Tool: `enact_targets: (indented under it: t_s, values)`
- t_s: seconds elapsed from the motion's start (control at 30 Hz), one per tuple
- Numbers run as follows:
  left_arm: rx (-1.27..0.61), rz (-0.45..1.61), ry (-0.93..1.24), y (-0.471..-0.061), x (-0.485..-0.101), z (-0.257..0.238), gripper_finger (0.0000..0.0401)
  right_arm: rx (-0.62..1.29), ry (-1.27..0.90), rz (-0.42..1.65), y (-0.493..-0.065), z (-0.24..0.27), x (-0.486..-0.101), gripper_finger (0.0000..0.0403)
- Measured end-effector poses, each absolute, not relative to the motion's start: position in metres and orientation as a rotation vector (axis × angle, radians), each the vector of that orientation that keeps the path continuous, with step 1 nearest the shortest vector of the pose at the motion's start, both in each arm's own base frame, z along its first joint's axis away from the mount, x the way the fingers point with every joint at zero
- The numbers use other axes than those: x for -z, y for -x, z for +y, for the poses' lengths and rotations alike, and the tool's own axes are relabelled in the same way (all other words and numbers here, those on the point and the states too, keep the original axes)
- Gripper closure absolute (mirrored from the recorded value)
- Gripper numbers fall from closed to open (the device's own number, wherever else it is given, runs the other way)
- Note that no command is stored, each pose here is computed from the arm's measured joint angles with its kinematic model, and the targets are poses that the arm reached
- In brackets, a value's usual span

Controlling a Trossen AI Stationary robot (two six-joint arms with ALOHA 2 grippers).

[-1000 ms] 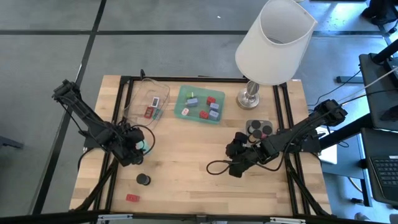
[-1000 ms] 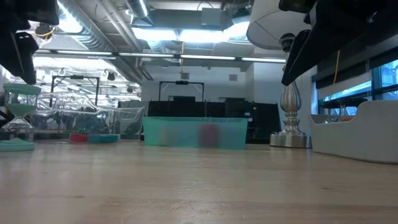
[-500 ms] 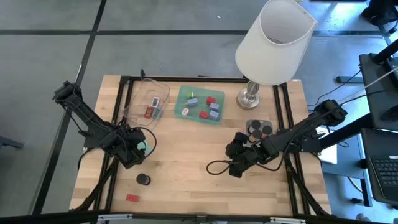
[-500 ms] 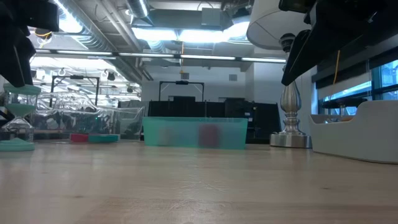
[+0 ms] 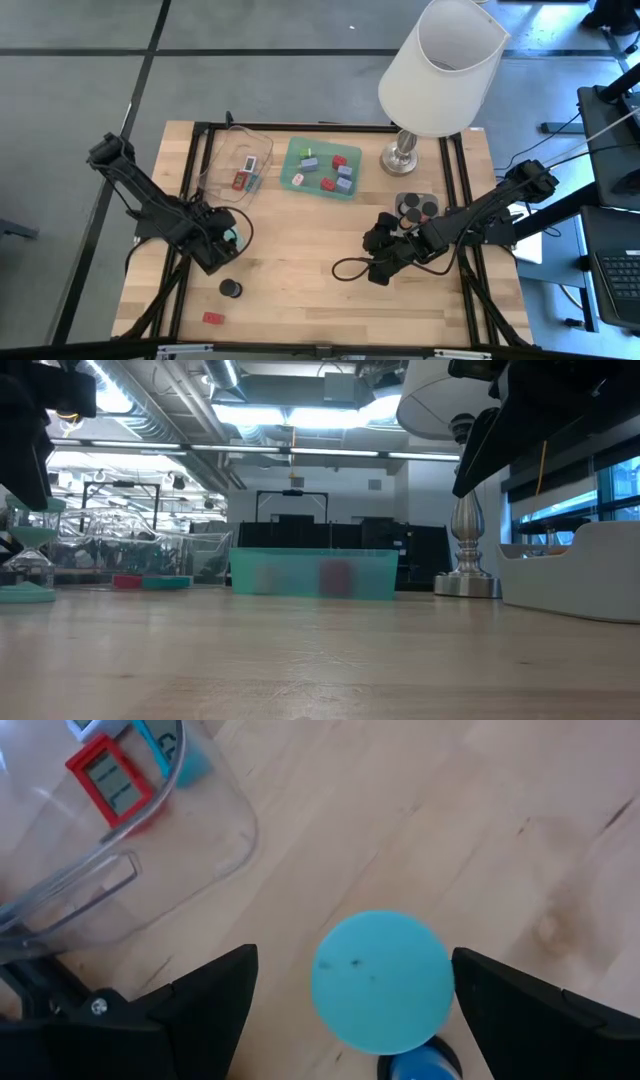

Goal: Pick & Place Office items
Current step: Put the light blue hourglass into the gray bin

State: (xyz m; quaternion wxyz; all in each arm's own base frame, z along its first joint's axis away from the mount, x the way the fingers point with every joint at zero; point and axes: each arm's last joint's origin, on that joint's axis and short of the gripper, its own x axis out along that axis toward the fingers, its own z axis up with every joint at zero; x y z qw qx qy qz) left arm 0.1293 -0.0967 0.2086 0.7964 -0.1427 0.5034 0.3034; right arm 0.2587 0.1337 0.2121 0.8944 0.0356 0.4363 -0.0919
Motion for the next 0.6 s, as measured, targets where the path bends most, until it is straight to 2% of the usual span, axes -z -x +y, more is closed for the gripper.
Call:
enact_targets:
  t_s: [0.6]
  values:
    - [-0.725,1.065,0.363,-0.1325,-0.2029,-0.0995,0.0074,0.19,-0.074,0.905,-0.2587,0.1337,-0.2122,0.0115]
